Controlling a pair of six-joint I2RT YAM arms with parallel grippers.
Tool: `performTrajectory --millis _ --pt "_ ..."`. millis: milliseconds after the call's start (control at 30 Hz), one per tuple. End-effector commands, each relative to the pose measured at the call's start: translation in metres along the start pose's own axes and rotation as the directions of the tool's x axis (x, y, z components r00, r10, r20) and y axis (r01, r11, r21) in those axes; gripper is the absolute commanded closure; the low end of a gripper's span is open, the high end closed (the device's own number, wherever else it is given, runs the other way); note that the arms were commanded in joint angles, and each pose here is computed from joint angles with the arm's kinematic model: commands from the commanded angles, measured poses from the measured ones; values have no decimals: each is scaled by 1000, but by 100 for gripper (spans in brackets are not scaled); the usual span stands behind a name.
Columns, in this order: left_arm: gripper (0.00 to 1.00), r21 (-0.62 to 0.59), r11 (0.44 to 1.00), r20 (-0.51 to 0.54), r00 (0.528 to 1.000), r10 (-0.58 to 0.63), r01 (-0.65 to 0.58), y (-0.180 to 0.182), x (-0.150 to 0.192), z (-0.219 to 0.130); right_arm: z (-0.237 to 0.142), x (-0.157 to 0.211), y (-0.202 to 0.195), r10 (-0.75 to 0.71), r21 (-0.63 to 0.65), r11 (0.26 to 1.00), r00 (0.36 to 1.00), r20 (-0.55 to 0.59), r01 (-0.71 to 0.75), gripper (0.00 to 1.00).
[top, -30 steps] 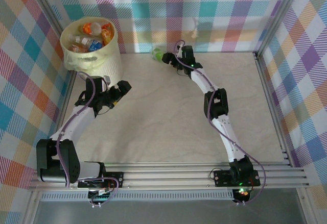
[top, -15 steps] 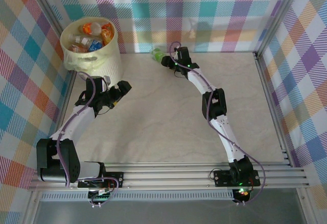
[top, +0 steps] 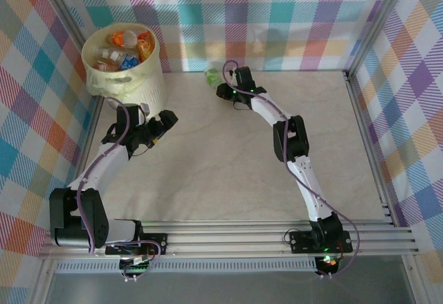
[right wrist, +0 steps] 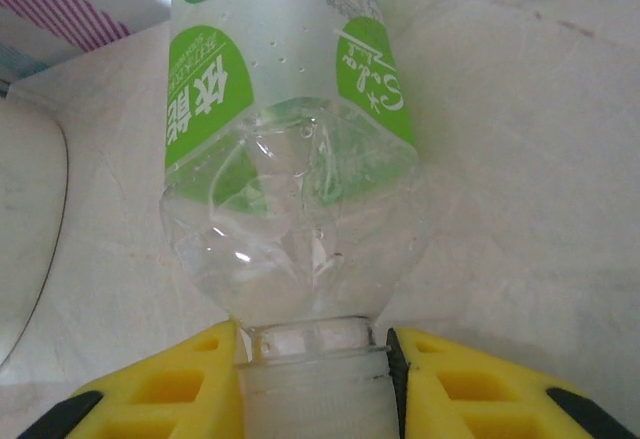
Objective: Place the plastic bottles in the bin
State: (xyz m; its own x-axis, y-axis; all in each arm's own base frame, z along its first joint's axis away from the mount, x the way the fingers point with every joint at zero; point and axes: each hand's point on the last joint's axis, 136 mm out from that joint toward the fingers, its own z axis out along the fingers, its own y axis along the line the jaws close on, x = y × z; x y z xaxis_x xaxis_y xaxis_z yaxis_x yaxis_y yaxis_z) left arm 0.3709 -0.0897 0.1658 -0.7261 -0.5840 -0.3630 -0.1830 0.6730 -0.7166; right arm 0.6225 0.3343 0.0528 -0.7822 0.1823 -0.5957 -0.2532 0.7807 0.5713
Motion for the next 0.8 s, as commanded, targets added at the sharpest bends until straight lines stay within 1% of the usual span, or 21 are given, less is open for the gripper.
performTrajectory --millis 0,133,267,400,500,633,767 --pt "0 49 999 -10 1000 5 -5 -8 7 -4 -31 -26 34 -79 -73 994 995 57 84 74" --pt "0 123 992 -10 1000 -2 4 -20 10 -9 -62 -21 56 -114 -146 982 991 63 122 78" --pt "0 218 976 -10 1000 -17 19 -35 13 -16 -102 -3 74 -116 -227 965 991 70 129 80" --pt "0 295 954 -9 999 -51 51 -46 14 -20 -142 29 90 -99 -300 948 994 34 105 80" --pt "0 340 938 -6 998 -69 67 -53 14 -21 -171 59 106 -107 -359 929 994 -23 92 80" --pt "0 386 920 9 997 -82 72 -62 15 -24 -206 95 130 -170 -416 901 982 -79 122 80" --pt "0 414 908 27 996 -80 62 -71 18 -26 -227 124 157 -188 -487 867 975 -117 109 80"
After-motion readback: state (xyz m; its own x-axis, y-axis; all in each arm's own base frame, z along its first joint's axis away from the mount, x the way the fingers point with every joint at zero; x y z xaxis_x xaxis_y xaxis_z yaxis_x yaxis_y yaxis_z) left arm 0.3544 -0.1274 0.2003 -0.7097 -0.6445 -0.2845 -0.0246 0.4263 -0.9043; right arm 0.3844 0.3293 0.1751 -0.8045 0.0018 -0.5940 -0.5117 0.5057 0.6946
